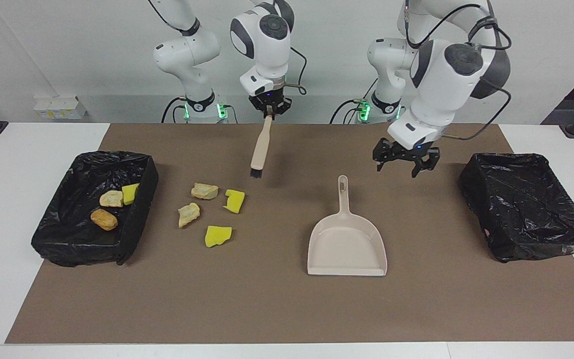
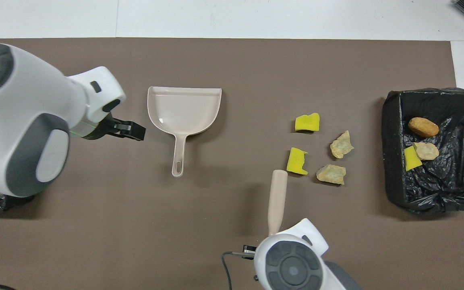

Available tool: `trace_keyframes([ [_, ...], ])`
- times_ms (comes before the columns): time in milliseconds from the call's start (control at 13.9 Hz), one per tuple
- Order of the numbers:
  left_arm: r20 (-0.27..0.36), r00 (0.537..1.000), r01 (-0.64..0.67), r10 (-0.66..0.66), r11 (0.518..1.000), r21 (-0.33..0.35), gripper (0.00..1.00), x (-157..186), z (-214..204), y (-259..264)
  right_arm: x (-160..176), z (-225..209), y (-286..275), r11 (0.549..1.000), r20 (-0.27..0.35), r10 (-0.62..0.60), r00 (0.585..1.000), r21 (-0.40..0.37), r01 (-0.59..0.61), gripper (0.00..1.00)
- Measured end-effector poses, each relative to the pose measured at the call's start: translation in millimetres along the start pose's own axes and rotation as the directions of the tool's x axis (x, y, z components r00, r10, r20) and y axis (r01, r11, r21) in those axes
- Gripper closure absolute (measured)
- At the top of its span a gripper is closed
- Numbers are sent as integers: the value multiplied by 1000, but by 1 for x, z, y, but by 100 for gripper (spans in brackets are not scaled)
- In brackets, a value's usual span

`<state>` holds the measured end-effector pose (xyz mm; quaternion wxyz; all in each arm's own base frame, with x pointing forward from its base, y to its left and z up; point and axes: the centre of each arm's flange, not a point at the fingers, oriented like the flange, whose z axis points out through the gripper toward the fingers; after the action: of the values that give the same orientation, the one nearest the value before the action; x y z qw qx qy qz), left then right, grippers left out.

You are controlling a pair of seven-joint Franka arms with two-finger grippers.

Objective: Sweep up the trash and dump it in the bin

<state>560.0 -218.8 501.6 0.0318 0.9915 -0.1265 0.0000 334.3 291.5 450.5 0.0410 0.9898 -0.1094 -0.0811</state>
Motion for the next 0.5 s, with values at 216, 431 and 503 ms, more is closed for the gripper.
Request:
trace_keyframes([
  [216,19,999,-26,26,1000,-6,0,2,75,59,35,10,36,1000,14,20,1000,-16,-20,74],
  [431,45,997,-61,61,998,-3,0,-11,129,82,65,23,69,995,-12,50,999,-88,-51,74],
  [503,51,997,-63,63,998,-2,0,-14,134,82,73,28,81,992,-17,65,998,-111,-66,74],
])
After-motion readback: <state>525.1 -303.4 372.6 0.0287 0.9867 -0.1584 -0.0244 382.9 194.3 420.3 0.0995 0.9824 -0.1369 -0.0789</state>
